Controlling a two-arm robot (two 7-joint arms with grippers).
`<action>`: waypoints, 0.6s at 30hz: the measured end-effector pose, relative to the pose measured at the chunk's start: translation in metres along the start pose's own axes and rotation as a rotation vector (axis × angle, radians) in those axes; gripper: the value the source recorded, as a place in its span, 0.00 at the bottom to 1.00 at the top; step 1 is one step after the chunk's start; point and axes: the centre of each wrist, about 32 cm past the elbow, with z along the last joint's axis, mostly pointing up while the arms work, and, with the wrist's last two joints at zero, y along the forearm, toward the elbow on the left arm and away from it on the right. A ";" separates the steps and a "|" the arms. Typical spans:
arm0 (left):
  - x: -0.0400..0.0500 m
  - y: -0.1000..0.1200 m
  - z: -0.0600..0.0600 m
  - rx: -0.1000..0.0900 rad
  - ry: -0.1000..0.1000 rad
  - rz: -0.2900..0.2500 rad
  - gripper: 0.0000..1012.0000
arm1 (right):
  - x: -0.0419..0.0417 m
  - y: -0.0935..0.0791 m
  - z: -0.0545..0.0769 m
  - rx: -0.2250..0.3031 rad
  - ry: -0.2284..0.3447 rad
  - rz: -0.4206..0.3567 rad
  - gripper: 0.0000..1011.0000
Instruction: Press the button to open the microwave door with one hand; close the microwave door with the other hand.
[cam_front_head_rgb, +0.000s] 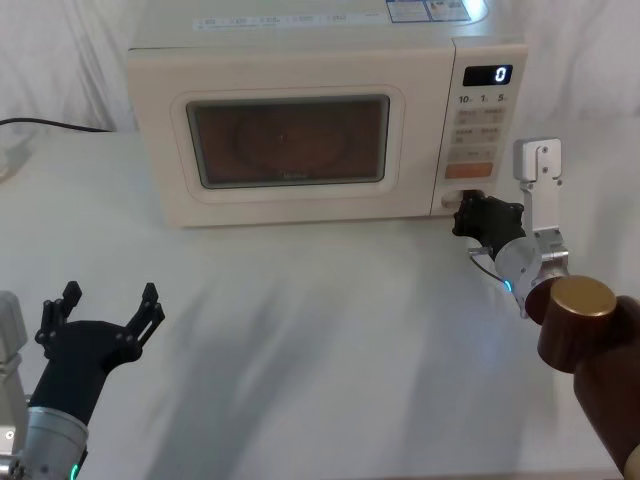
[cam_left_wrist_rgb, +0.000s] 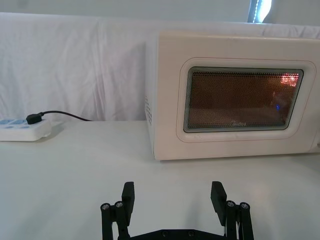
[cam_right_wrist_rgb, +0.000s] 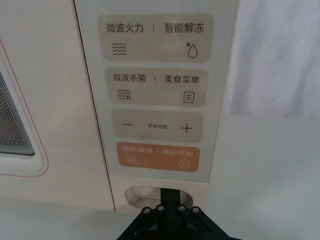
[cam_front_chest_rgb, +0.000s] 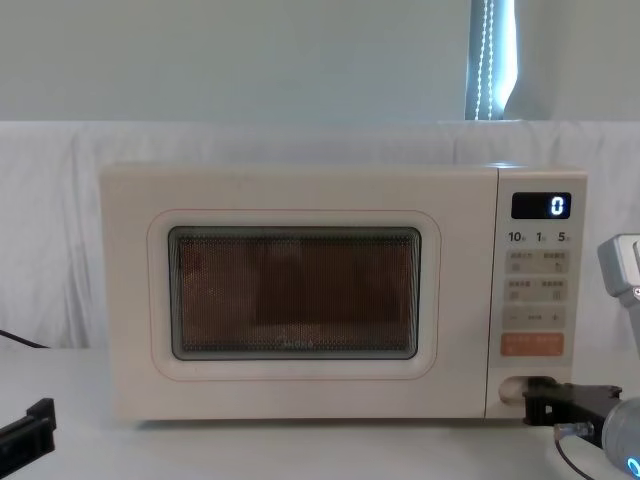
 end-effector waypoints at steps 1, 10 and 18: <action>0.0000 0.000 0.000 0.000 0.000 0.000 0.99 | -0.0003 0.001 0.000 0.000 0.000 0.000 0.00; 0.0000 0.000 0.000 0.000 0.000 0.000 0.99 | -0.0024 0.003 0.000 0.002 0.001 0.001 0.00; 0.0000 0.000 0.000 0.000 0.000 0.000 0.99 | -0.0032 0.004 0.000 0.001 0.001 0.000 0.00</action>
